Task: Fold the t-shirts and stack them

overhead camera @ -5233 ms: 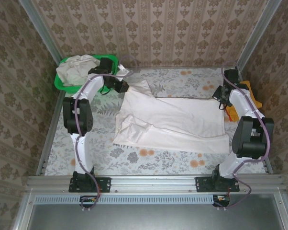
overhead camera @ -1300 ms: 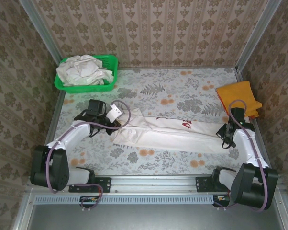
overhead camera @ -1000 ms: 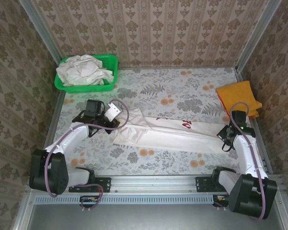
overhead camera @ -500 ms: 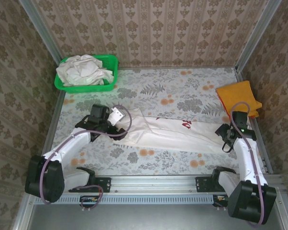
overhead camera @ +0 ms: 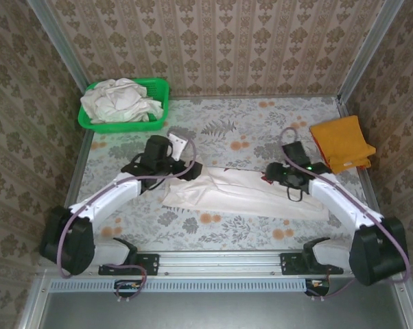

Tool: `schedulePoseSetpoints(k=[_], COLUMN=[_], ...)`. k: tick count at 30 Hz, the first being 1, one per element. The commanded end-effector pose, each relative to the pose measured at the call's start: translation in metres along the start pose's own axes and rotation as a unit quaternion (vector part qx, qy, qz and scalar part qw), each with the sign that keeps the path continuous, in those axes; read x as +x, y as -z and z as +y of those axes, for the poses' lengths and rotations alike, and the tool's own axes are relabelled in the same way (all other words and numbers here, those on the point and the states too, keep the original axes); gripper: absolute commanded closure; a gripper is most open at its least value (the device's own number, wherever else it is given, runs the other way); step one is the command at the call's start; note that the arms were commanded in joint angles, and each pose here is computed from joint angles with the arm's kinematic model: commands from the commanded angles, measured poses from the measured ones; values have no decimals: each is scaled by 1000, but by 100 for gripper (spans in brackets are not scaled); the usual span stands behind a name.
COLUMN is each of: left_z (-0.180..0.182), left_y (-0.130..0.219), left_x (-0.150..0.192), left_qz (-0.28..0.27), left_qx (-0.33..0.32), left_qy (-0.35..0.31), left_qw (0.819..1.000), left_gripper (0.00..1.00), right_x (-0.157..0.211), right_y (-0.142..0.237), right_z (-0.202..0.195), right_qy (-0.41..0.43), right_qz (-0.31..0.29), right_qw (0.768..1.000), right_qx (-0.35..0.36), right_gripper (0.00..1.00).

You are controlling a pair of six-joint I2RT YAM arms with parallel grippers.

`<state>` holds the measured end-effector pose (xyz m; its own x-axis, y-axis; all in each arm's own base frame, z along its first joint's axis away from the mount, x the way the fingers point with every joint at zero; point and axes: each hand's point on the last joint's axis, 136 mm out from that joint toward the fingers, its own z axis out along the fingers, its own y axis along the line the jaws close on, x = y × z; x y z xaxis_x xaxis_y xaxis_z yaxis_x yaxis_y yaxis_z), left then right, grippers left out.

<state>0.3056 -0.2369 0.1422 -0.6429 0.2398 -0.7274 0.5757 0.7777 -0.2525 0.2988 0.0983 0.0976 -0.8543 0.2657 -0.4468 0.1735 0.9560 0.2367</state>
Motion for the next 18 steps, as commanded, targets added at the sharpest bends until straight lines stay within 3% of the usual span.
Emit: schedulePoseSetpoints(k=[1,5,9,18], left_z=[1,5,25,76], left_y=[-13,-19,-15,-9], left_x=[15,44,69,104], left_qz=[13,49,66,81], left_qx=[-4,-10,-37,-79], left_qy=[125,168,185,231], left_qw=[992,985,980,966], left_gripper=[3,6,6,6], right_x=[1,27,50,93], right_y=[-16,-45,-59,-66], right_z=[49,82,90,60], right_qy=[19,36,39,41], right_qz=[3,45,76,123], right_qw=[999,997,995,991], right_qx=[-36,-48,-48,-14], right_gripper=[39,49,57,62])
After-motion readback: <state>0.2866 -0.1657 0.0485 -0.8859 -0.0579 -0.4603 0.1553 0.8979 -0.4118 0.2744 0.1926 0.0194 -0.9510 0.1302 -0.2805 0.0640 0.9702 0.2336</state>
